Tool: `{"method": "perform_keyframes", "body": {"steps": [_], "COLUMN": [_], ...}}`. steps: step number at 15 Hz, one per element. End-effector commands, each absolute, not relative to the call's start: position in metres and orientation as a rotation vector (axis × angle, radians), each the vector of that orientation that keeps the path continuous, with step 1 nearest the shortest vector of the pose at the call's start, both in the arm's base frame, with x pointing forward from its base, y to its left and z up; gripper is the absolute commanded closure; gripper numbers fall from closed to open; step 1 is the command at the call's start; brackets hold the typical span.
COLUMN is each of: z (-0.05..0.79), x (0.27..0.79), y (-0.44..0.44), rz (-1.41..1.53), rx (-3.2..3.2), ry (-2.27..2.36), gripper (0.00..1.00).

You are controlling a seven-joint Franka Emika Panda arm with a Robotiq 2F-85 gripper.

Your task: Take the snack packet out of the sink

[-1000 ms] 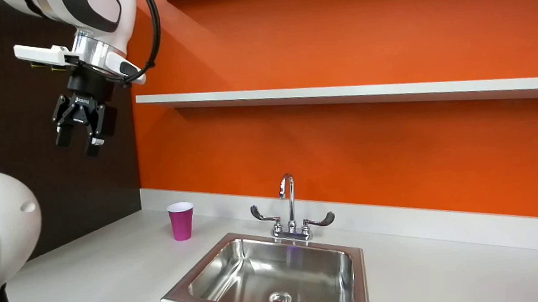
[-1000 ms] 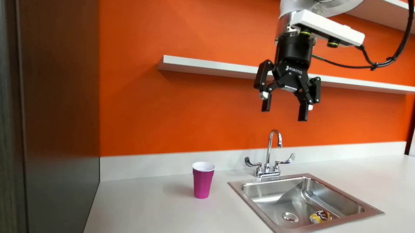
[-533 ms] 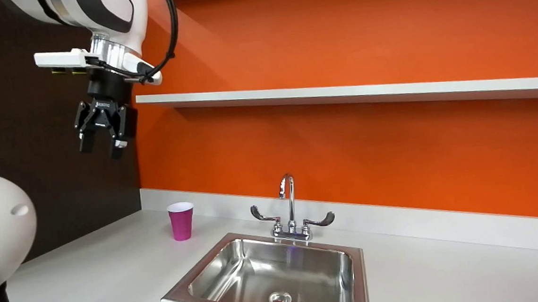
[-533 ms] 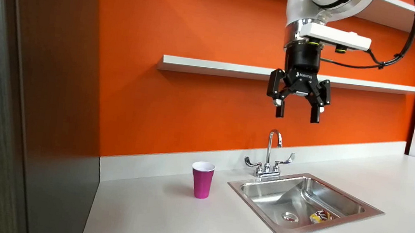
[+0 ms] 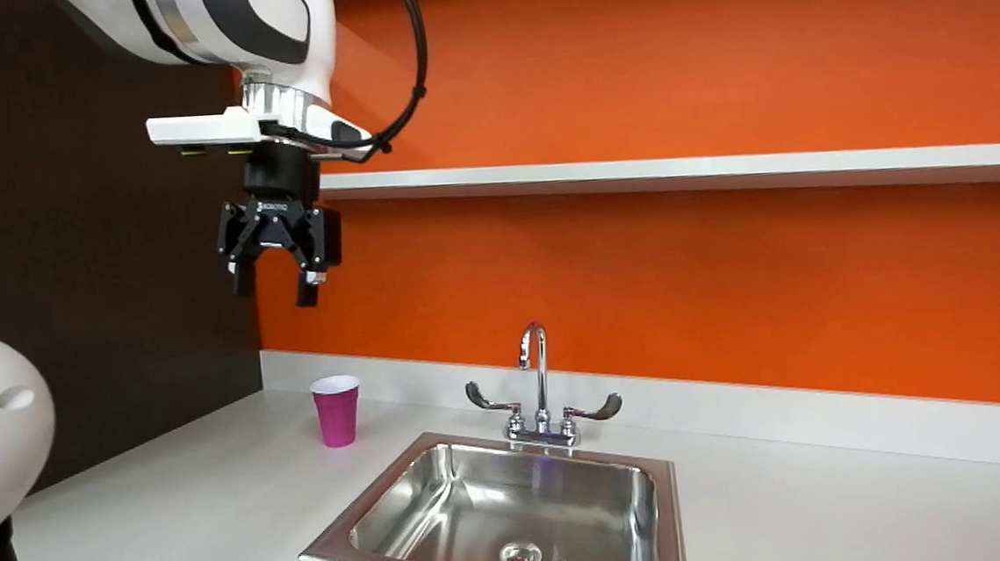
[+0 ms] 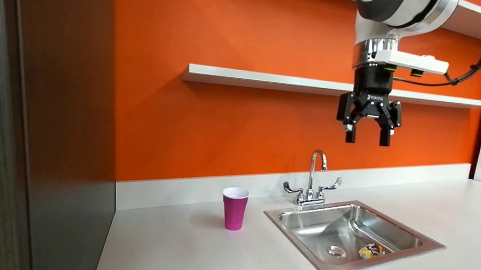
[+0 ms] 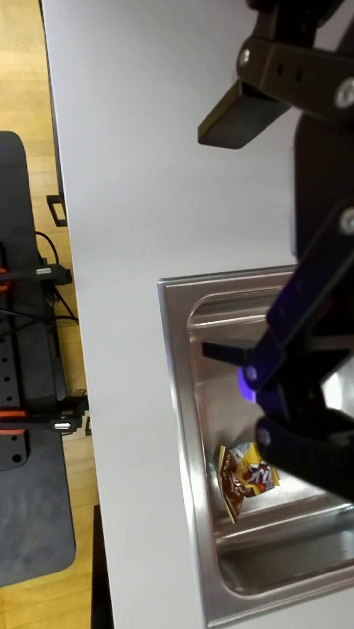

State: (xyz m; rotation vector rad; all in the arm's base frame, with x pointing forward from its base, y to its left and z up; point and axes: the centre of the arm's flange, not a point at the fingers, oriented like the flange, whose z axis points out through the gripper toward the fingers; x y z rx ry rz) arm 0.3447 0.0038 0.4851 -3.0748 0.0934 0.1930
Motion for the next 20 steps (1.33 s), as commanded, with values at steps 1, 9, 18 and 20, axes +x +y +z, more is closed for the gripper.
{"method": "perform_keyframes", "body": {"steps": [1,9,18,20], "z": [0.466,0.407,0.323,0.305], "x": [0.359,0.395,0.425,0.432], "y": [-0.032,-0.100,-0.177,-0.191], "rz": [0.112,0.055,0.078,0.094], "rx": [-3.096,-3.090,-3.068,-3.068], "ry": [0.074,0.155,0.237,0.250], "gripper": [0.00,0.00,0.00,0.00]}}
